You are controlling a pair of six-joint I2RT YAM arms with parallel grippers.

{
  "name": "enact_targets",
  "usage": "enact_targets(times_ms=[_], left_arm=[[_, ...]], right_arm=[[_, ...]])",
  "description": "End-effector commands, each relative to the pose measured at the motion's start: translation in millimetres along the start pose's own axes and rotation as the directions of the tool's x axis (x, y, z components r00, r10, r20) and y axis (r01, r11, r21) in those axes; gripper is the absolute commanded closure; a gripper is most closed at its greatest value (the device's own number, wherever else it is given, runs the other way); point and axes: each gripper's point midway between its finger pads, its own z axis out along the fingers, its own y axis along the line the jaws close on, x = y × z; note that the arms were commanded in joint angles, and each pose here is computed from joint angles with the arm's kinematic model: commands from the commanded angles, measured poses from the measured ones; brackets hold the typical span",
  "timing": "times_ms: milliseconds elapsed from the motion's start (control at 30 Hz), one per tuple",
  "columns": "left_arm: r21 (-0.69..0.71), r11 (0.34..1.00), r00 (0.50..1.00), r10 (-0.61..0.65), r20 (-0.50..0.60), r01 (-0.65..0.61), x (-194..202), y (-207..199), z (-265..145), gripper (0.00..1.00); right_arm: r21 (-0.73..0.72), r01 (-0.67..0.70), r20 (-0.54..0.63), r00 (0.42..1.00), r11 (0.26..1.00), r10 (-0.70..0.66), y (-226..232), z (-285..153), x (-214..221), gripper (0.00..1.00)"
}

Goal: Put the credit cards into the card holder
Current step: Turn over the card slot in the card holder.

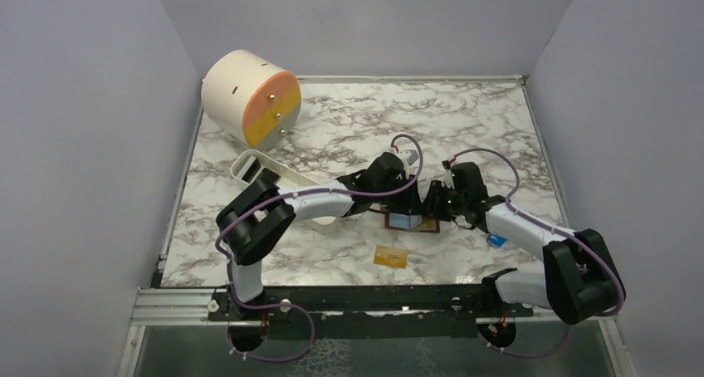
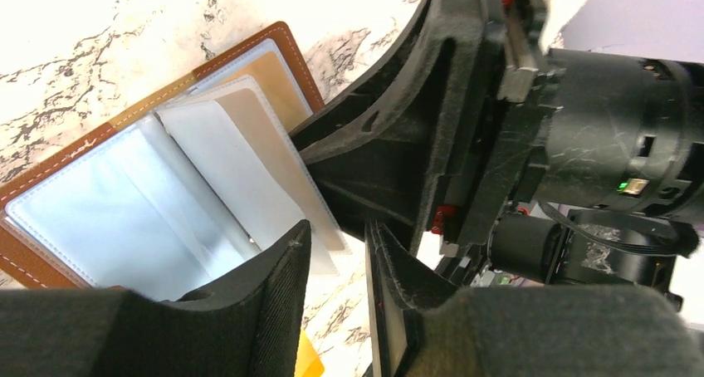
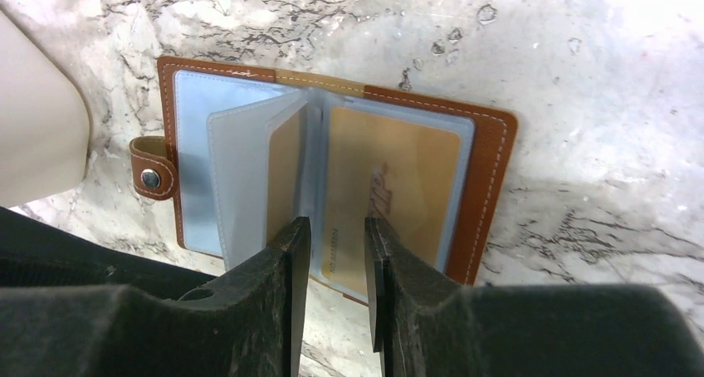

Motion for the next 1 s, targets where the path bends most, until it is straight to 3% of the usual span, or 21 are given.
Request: enact_targets(times_ms=[0, 233, 467, 667, 967], left_arm=[[-0.023, 0.999, 1.000, 0.023, -0.007, -0.023, 2.6, 3.3, 6.8, 0.69], [-0.059, 0.998, 0.999, 0.026, -0.029, -0.028, 7.8, 12.2, 9.9, 0.76], [-0.142, 0.987, 0.998, 0.069, -0.013, -0.070, 0.3, 21.5, 0.1, 0.79], [-0.223, 0.969, 0.994, 0.109, 0.014, -0.104, -9.0, 30.4, -13.8, 0.77], [-0.224, 0.970, 0.995, 0.097, -0.007, -0.096, -1.9, 34.9, -10.8, 0.79]], right_arm=[[0.065, -0.002, 0.037, 0.999, 0.998, -0.001, -6.5, -8.5, -7.1, 0.69], [0.108, -0.005, 0.064, 0.998, 0.994, -0.002, -7.5, -20.3, -17.2, 0.68], [0.183, -0.009, 0.100, 0.995, 0.983, -0.009, -8.6, -43.8, -33.7, 0.60], [0.129, 0.001, 0.114, 0.993, 0.992, -0.015, 8.1, -54.8, -42.6, 0.59], [0.001, 0.007, 0.146, 0.989, 1.000, -0.007, 35.6, -66.7, -48.4, 0.59]])
